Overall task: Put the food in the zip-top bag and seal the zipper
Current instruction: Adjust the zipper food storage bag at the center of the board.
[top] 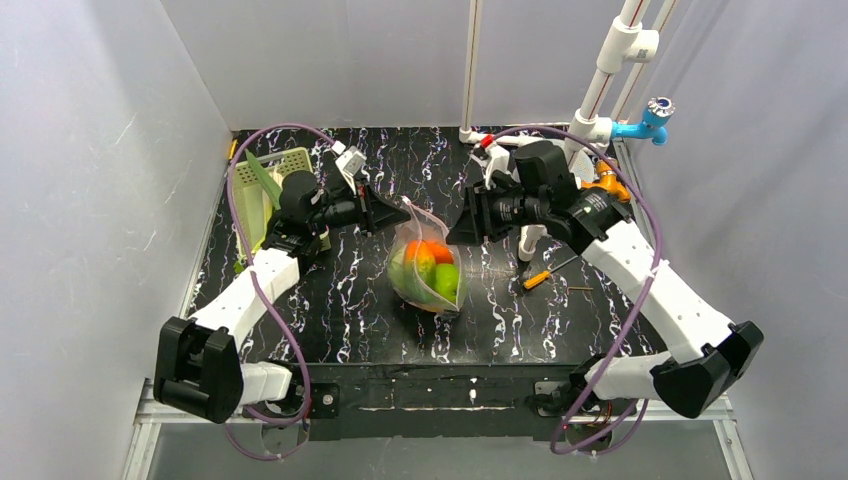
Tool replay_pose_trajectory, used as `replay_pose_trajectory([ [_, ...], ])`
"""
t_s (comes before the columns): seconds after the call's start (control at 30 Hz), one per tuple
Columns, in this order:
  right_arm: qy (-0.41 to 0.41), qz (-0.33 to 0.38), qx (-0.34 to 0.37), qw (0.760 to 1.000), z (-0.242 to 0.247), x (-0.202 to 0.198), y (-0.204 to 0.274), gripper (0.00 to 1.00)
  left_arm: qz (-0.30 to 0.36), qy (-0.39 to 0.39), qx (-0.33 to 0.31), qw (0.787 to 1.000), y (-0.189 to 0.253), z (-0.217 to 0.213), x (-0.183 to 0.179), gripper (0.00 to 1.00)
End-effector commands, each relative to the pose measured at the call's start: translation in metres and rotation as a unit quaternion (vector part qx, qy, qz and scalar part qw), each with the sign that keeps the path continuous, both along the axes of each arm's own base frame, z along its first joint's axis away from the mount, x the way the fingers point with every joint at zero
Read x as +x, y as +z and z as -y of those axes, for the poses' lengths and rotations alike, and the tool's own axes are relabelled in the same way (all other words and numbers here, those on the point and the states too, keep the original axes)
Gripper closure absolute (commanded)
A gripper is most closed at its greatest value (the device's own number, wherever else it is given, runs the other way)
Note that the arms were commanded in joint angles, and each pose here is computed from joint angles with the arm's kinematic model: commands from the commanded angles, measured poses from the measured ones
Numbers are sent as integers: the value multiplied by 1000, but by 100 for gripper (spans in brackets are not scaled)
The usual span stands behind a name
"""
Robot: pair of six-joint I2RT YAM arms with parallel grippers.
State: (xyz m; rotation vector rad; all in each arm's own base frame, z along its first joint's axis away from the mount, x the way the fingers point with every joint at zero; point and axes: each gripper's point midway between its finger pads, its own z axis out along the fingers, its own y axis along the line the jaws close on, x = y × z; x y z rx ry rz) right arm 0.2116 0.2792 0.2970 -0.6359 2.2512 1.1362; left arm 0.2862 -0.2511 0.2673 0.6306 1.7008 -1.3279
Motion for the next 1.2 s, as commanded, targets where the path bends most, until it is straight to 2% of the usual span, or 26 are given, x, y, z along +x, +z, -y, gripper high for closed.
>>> replay_pose_trajectory([
  [0.0,-50,122,-10,991,2,6,38,40,18,33,-5,999,26,-5,1,100],
  [0.07,-65,144,-18,987,0,10,46,27,23,43,-8,999,29,-6,-1,100],
  [0.27,-85,194,-54,976,-20,25,65,3,70,59,-4,996,42,-9,-13,100],
  [0.53,-95,264,-129,951,-53,46,75,0,119,82,30,989,46,-14,-25,100],
  [0.67,-105,302,-188,929,-56,47,58,12,127,83,42,988,45,-14,-27,100],
  [0.77,-85,300,-193,931,-57,40,45,26,127,92,48,986,45,-17,-26,100],
  [0.93,-68,294,-185,935,-56,30,27,32,130,98,48,986,48,-19,-27,100],
  [1.07,-69,289,-190,936,-55,30,18,55,133,97,42,985,52,-19,-29,100],
  [1.17,-66,287,-182,938,-60,30,18,64,136,94,35,986,54,-18,-31,100],
])
